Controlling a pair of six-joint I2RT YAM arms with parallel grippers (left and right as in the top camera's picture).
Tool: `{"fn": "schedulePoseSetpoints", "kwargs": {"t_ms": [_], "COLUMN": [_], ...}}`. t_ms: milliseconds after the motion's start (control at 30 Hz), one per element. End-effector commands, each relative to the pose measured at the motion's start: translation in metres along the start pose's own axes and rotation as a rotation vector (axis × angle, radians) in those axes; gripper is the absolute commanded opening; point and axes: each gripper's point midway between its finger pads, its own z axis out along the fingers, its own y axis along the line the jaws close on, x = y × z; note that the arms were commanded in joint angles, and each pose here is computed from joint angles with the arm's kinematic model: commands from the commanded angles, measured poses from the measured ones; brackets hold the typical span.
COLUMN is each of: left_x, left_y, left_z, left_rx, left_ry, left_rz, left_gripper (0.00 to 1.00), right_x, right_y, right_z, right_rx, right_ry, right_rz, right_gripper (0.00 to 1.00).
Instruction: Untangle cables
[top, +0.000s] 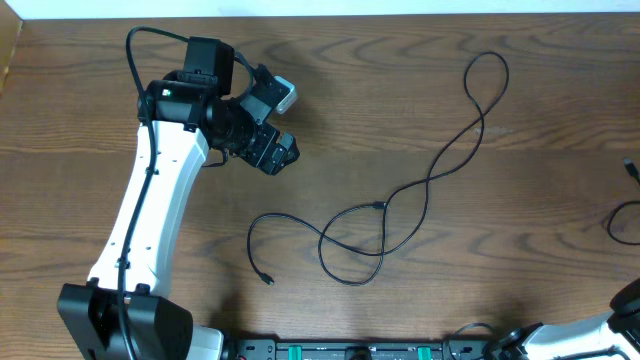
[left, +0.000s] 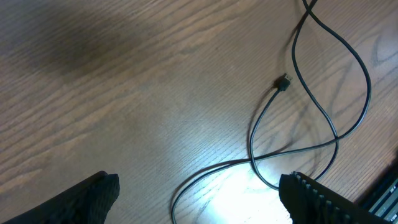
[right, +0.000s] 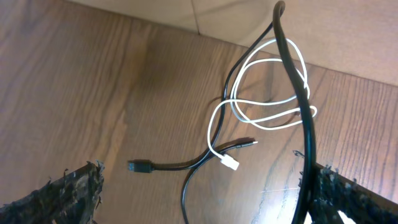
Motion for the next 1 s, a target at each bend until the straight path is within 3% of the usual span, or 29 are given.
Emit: {"fn": "schedulePoseSetpoints", "kwargs": {"t_ms": [0,300,433,600,667,967], "left_x": [0.001,0.001,0.001,0.0,-0.001,-0.005], "left_y": [-0.002,-0.002,-0.002,-0.002,-0.001,0.001], "left_z": [-0.001,-0.001,-0.001,-0.001,-0.001,-0.001], "left_rx": [0.011,0.011,0.011,0.01,0.008,0.0], "left_ry": [-0.005,-0.006,-0.006,-0.007,-0.011,-0.027], "left_rz": [0.005,0.005,0.005,0.006,0.008,0.016], "left_gripper": [0.88,0.88,0.88,0.88,0.88,0.88], "right_x": [-0.013,-0.015,-0.023,-0.013,0.003,0.178], "right_y": [0.0,0.036,0.062,0.091,0.112,0.187], "right_z": [-0.022,-0.069,-0.116,-0.16,-0.17,-0.179], "right_rx": [-0.077,-0.34,-0.516,-0.594,-0.626,-0.355], "right_ry": [-0.032,-0.022,-0.077,-0.148,-0.138,0.031], "right_rz": [0.052,0.129,0.094,-0.059,-0.143,-0.78], "right_gripper": [0.99,0.99,0.99,0.99,0.99,0.99]}}
